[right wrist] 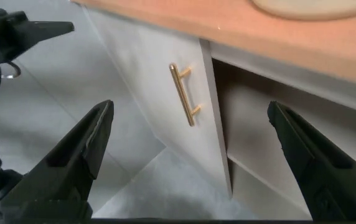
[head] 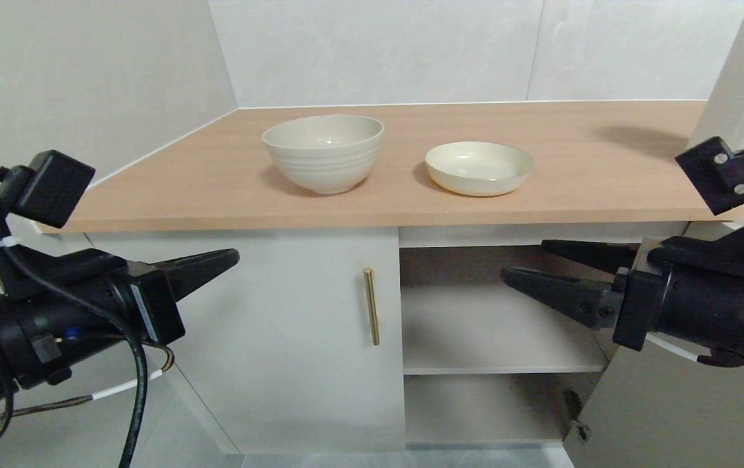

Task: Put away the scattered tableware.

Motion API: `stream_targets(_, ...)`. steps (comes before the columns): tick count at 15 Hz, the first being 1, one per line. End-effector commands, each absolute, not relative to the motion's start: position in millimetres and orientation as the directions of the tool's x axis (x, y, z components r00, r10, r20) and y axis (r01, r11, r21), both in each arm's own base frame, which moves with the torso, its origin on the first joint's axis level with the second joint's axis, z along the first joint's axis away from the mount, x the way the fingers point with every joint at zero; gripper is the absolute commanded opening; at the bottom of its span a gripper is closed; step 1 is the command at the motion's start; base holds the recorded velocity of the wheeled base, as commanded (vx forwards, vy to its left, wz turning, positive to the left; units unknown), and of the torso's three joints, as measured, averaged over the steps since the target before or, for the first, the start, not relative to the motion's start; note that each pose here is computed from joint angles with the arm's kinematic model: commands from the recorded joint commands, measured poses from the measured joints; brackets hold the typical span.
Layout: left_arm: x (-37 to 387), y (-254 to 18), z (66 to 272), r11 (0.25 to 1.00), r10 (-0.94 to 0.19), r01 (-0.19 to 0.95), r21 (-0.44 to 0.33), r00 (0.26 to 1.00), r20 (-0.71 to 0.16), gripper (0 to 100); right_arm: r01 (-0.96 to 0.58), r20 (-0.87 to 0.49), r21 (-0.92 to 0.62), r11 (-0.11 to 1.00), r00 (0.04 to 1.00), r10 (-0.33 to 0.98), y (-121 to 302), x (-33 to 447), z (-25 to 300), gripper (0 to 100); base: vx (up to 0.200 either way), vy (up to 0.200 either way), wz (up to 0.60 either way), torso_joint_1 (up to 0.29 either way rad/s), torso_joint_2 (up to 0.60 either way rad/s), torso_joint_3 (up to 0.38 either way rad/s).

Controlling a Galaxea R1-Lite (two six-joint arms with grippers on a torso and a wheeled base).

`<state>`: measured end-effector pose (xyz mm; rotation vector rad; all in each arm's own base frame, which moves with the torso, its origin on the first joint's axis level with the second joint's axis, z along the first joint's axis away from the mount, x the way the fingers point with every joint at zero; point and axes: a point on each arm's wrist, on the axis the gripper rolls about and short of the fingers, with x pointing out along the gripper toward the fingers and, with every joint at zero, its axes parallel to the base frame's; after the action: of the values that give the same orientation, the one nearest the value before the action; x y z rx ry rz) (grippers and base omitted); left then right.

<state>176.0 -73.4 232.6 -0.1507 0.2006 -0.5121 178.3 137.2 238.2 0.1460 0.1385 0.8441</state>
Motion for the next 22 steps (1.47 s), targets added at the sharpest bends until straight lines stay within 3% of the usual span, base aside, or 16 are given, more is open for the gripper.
stream_targets(1,177,-74,232,0.862,-0.499,0.469,-0.193,0.853,-0.154,0,-0.732,-0.064,0.182,0.656,0.657,0.751,137,178,238,100,0.0,0.0,0.0,0.119,-0.34,-0.32)
stream_targets(9,182,-76,229,0.862,-0.499,0.465,-0.201,0.848,-0.178,0,-0.73,-0.09,0.187,0.657,0.653,0.752,141,184,232,100,0.0,0.0,0.0,0.151,-0.5,-0.306)
stream_targets(13,197,-82,235,0.857,-0.498,0.447,-0.256,0.846,-0.19,0,-0.718,-0.064,0.18,0.672,0.673,0.737,147,201,226,100,0.0,0.0,0.0,0.141,-0.36,-0.222)
stream_targets(16,228,-93,258,0.868,-0.477,0.395,-0.299,0.83,-0.289,0,-0.647,-0.08,0.159,0.746,0.744,0.663,158,242,230,100,0.0,0.0,0.0,0.023,-0.05,-0.036)
stream_targets(18,247,-98,280,0.896,-0.421,0.289,-0.337,0.796,-0.435,0,-0.534,-0.199,0.165,0.829,0.805,0.559,163,255,238,100,0.0,0.0,0.0,0.0,0.0,0.0)
stream_targets(20,259,-102,275,0.902,-0.395,0.212,-0.375,0.755,-0.523,0,-0.466,-0.279,0.241,0.852,0.807,0.52,158,249,258,100,0.0,0.0,0.0,0.0,0.0,0.0)
stream_targets(22,266,-103,276,0.916,-0.357,0.179,-0.36,0.772,-0.525,0,-0.398,-0.296,0.267,0.878,0.833,0.468,158,251,265,100,0.0,0.0,0.0,0.0,0.0,0.0)
